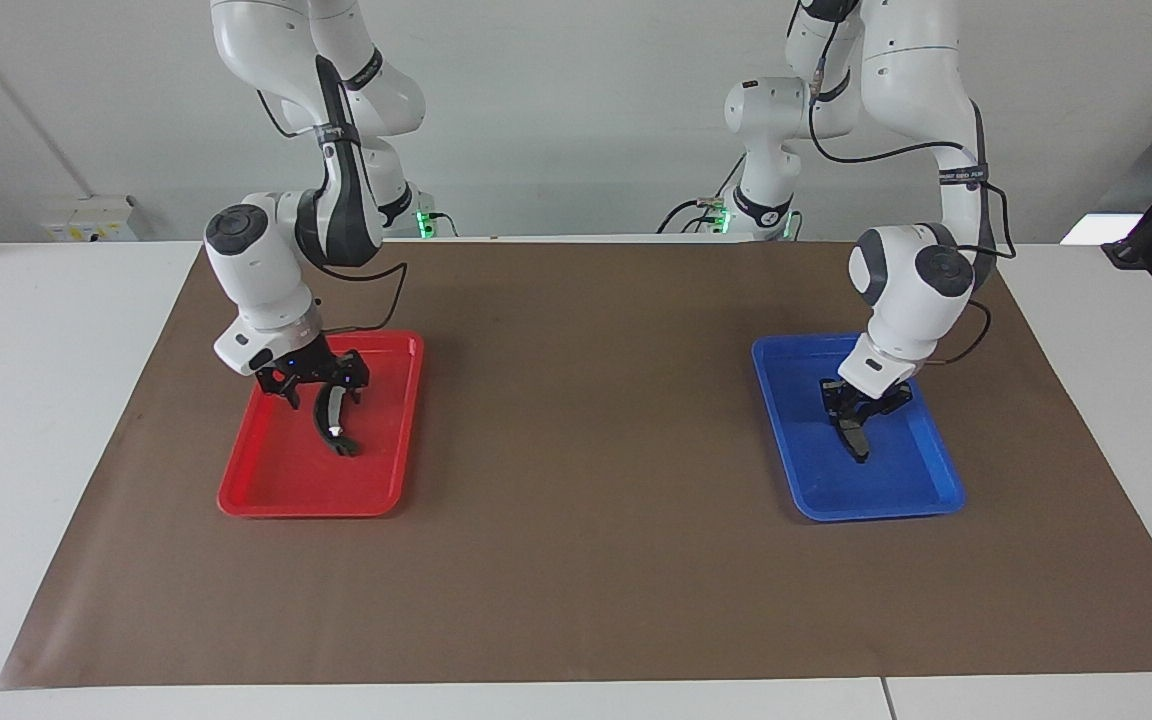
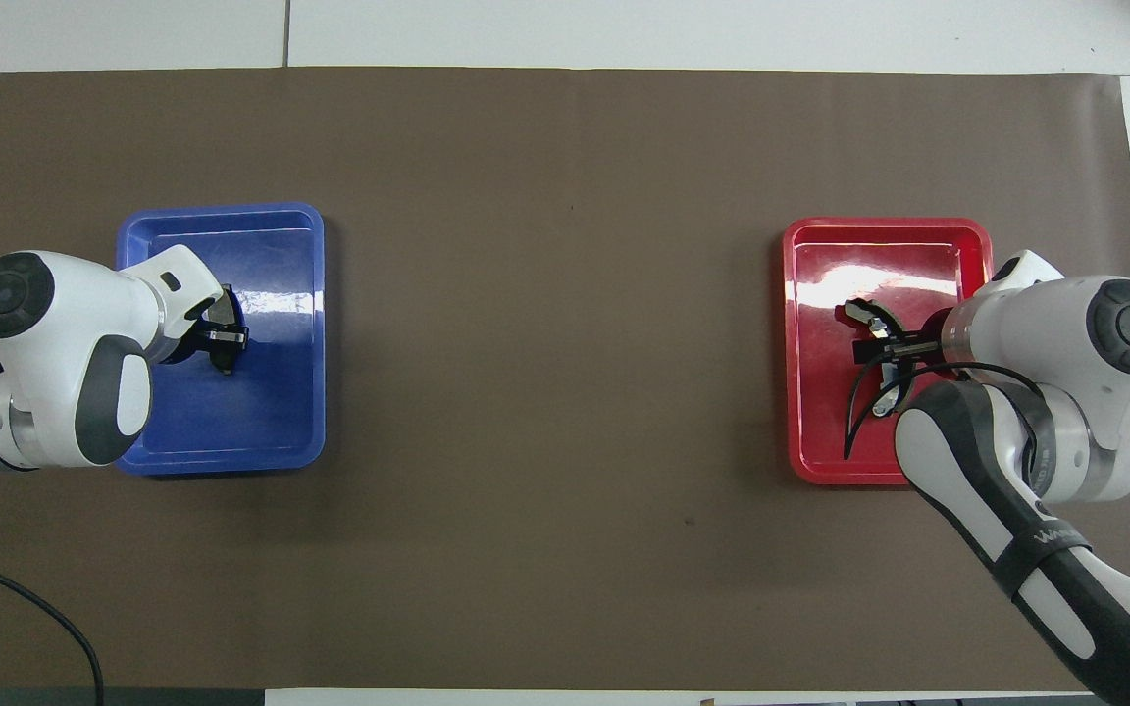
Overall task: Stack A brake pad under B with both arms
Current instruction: 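Grasp the curved pad with the right gripper while the left gripper lifts, then set the small pad mid-table with the left gripper while the right gripper lifts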
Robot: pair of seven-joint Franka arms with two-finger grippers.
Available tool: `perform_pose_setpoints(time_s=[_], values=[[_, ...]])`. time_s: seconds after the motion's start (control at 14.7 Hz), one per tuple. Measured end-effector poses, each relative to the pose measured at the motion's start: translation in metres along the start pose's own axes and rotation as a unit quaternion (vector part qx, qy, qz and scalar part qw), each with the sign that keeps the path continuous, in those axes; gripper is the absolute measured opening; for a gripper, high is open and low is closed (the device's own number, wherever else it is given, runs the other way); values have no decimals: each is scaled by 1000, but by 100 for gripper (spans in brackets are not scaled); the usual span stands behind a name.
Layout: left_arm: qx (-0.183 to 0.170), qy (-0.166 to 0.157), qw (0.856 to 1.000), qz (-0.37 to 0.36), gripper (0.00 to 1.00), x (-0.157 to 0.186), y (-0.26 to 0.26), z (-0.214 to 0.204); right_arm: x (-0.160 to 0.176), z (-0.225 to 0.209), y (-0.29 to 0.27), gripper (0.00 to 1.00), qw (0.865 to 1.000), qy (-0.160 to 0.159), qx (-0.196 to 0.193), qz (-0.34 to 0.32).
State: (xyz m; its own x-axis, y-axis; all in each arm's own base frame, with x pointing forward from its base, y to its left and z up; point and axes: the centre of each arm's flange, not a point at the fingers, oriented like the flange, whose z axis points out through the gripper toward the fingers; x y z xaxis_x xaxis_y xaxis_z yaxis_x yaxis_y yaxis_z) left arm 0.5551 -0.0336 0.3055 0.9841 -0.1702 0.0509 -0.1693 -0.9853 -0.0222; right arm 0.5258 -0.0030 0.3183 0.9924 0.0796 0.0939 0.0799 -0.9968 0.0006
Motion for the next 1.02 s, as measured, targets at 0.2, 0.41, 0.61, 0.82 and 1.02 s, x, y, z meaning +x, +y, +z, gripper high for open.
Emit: perform_pose_setpoints(time_s=[0.2, 0.41, 0.61, 0.82, 1.02], values=[[-1, -8, 1000, 6, 39, 13, 7, -37, -3, 22, 1, 100, 1000, -10, 0, -3], [-4, 4, 1000, 1, 39, 31, 68, -81, -4, 26, 1, 100, 1000, -15, 1, -11], [-12, 15, 1000, -12, 39, 25, 174, -83, -4, 26, 1, 90, 1000, -15, 1, -15], [-20, 21, 999, -20, 39, 9, 261, -69, -4, 26, 2, 72, 1000, -15, 1, -16], [-22, 18, 999, -30, 39, 9, 327, -48, -4, 26, 6, 43, 1000, -14, 1, -9]])
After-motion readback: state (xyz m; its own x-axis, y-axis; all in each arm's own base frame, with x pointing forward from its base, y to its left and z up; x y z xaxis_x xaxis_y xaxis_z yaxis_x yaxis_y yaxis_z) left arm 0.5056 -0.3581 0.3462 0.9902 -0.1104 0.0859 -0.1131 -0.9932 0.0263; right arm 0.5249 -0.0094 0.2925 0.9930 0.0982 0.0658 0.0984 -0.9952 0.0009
